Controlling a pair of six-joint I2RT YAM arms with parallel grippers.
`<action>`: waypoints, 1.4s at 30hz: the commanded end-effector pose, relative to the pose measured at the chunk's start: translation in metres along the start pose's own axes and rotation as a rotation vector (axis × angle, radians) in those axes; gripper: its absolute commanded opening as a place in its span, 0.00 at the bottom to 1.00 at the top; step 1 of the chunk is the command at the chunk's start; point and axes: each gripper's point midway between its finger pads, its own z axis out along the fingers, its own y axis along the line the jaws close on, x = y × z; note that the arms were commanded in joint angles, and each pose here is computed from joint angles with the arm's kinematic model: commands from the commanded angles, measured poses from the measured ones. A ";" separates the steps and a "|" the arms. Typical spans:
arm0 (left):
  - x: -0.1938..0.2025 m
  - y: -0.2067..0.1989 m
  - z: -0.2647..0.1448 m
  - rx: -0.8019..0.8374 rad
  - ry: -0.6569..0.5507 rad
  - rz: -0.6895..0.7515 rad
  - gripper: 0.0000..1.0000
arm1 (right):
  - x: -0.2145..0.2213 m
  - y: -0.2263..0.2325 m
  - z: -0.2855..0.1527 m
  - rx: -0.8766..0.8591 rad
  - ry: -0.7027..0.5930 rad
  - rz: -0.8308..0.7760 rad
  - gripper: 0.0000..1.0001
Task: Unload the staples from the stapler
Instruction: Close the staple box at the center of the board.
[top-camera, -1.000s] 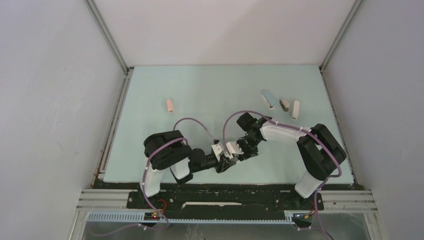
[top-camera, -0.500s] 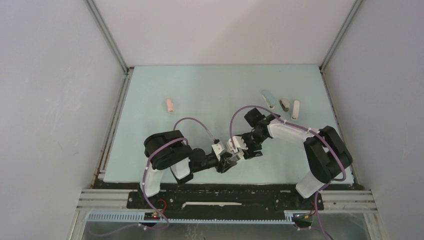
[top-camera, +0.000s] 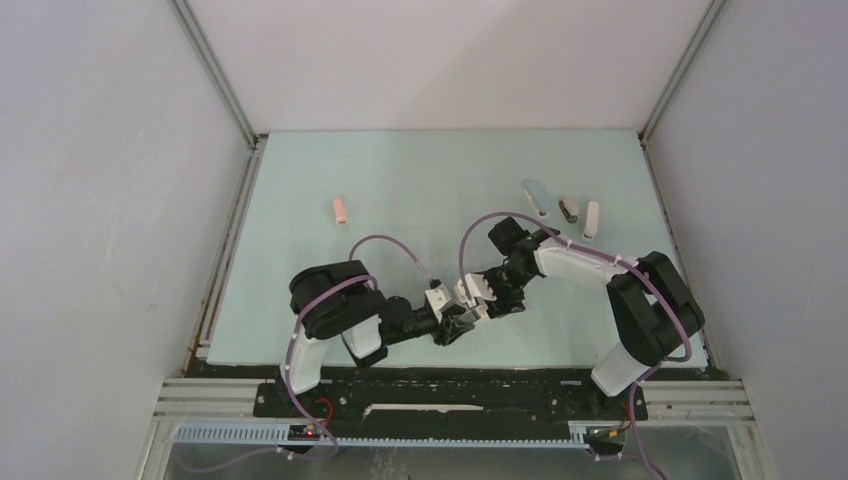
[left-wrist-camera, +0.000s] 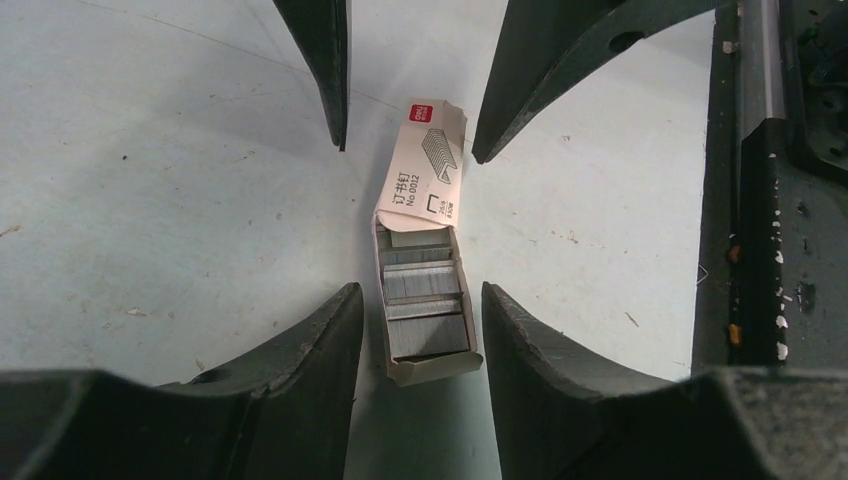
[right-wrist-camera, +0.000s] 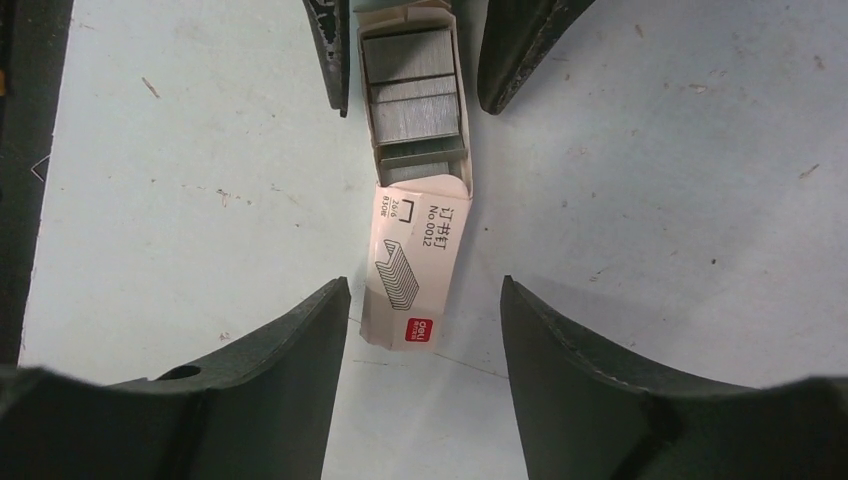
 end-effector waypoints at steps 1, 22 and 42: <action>0.023 -0.002 -0.001 0.022 0.068 0.012 0.52 | 0.008 0.002 0.005 -0.013 0.029 0.002 0.65; 0.033 -0.008 0.000 0.055 0.093 0.044 0.37 | -0.001 -0.002 0.009 0.020 0.004 -0.049 0.45; 0.031 0.010 -0.001 -0.057 0.082 -0.015 0.36 | -0.015 0.012 0.017 -0.037 -0.030 -0.096 0.42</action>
